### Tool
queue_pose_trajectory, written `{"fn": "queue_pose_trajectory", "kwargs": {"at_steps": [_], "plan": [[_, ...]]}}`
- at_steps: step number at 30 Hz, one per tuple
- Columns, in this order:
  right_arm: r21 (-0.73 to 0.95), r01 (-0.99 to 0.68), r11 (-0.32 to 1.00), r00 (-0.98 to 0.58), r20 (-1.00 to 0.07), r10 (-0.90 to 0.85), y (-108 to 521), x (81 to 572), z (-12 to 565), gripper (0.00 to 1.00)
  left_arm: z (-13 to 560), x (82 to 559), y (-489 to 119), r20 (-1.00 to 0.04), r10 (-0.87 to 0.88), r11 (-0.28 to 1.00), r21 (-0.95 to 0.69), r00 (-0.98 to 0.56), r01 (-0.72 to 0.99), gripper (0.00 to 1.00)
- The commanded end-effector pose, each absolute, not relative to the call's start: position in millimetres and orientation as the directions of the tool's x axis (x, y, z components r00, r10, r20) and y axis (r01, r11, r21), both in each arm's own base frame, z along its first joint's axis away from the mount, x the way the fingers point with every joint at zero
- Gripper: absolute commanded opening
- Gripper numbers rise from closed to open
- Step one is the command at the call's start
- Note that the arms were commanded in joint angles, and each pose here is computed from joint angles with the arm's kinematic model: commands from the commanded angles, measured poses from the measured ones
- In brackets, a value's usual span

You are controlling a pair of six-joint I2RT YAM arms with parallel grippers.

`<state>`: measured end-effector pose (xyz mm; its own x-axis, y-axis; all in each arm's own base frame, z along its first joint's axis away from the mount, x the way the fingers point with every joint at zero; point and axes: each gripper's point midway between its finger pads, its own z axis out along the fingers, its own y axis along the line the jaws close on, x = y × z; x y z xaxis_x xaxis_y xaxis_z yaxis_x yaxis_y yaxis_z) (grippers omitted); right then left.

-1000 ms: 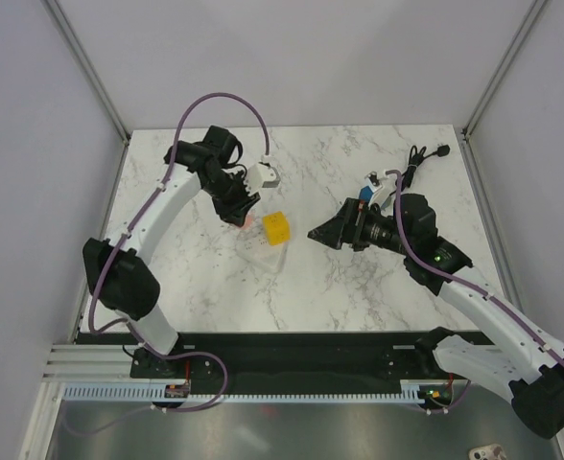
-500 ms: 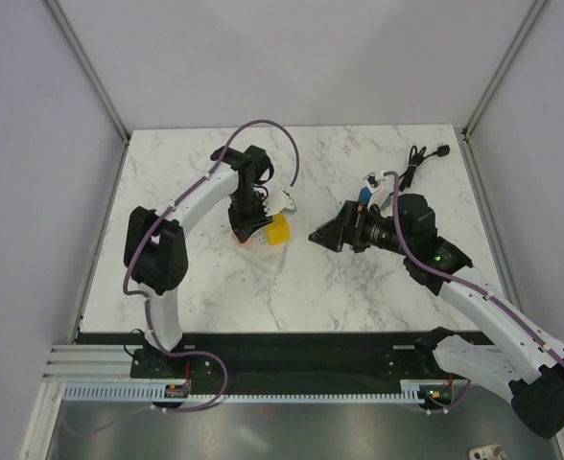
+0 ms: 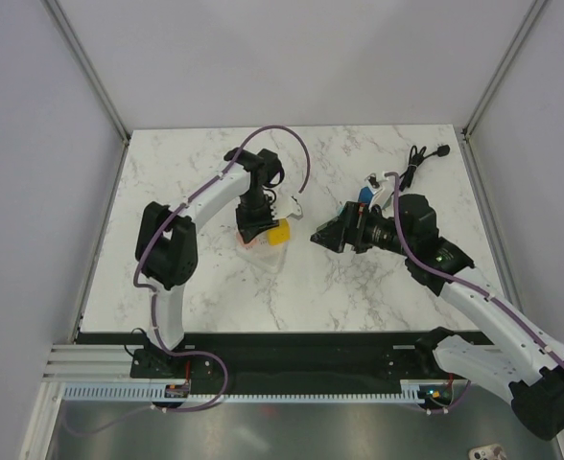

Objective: Insert the plug

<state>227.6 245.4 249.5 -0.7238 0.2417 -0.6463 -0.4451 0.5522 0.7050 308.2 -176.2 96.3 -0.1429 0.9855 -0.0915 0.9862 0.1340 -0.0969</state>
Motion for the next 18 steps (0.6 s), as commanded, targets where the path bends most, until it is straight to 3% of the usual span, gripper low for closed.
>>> {"fn": "queue_pose_trajectory", "kwargs": {"at_steps": [1, 18], "plan": [[0.683, -0.484, 0.547, -0.676, -0.689, 0.263, 242, 230, 270, 0.98, 103, 299, -174, -0.058, 0.991, 0.113, -0.130, -0.121, 0.985, 0.02], [0.666, -0.489, 0.562, -0.655, -0.707, 0.267, 236, 229, 275, 0.98, 100, 293, -164, 0.013, 0.990, 0.139, -0.144, -0.139, 0.980, 0.02]]}}
